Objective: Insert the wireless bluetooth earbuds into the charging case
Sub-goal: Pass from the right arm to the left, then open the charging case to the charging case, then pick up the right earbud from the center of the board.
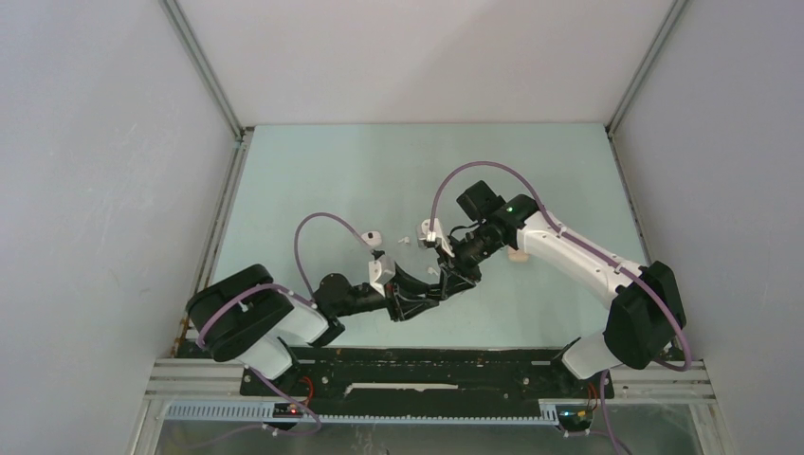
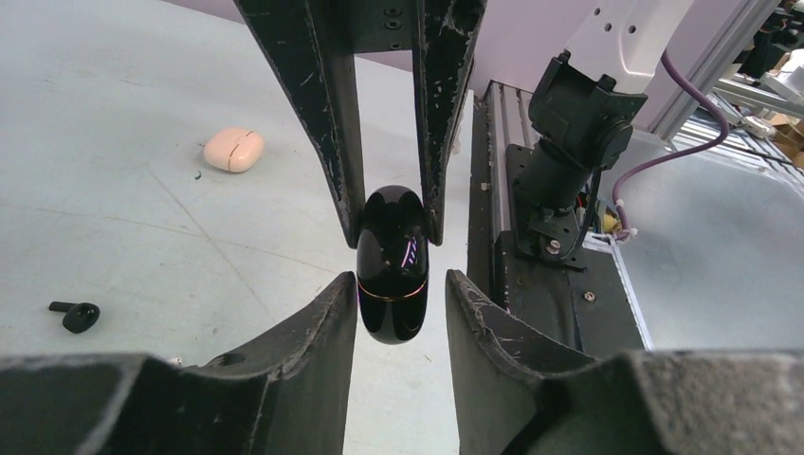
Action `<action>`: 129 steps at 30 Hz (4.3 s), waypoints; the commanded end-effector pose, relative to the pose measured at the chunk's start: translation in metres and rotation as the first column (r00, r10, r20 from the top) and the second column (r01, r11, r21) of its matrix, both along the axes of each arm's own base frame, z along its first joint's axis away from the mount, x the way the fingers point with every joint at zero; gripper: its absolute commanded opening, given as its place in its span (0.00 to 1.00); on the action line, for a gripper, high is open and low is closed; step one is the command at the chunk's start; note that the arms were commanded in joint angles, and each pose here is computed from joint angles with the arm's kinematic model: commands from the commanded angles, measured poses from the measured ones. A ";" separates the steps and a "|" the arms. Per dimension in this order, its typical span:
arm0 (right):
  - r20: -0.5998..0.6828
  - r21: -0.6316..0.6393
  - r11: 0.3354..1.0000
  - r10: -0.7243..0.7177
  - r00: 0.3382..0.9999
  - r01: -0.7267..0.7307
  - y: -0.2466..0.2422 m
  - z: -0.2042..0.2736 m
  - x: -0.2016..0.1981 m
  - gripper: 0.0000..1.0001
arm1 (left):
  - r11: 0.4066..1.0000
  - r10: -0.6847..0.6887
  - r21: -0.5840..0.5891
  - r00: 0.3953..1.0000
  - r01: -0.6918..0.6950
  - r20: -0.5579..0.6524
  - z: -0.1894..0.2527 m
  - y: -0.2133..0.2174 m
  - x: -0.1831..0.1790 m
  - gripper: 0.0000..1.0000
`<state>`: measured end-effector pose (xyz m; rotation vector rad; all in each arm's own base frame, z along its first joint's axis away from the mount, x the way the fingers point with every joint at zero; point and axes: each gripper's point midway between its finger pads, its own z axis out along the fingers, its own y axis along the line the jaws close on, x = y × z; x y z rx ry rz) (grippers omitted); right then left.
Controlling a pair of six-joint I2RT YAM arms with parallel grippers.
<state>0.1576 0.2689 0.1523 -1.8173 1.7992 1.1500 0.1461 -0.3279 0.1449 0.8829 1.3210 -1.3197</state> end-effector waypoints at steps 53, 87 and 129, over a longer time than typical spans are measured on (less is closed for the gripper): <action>-0.051 0.146 0.976 -0.156 0.986 0.162 -0.013 0.048 0.031 0.41 | 0.996 -0.077 -0.043 0.990 0.082 0.114 0.014 -0.015 -0.012 0.00; 0.090 -0.051 0.727 -0.679 0.728 0.685 0.003 -0.045 0.203 0.43 | 0.928 0.327 -0.214 0.943 -0.306 0.067 0.079 0.079 -0.006 0.00; 0.272 -0.280 0.623 -0.678 0.683 0.730 0.011 -0.122 0.229 0.47 | 0.934 0.324 -0.179 0.944 -0.309 0.058 0.071 0.077 -0.007 0.00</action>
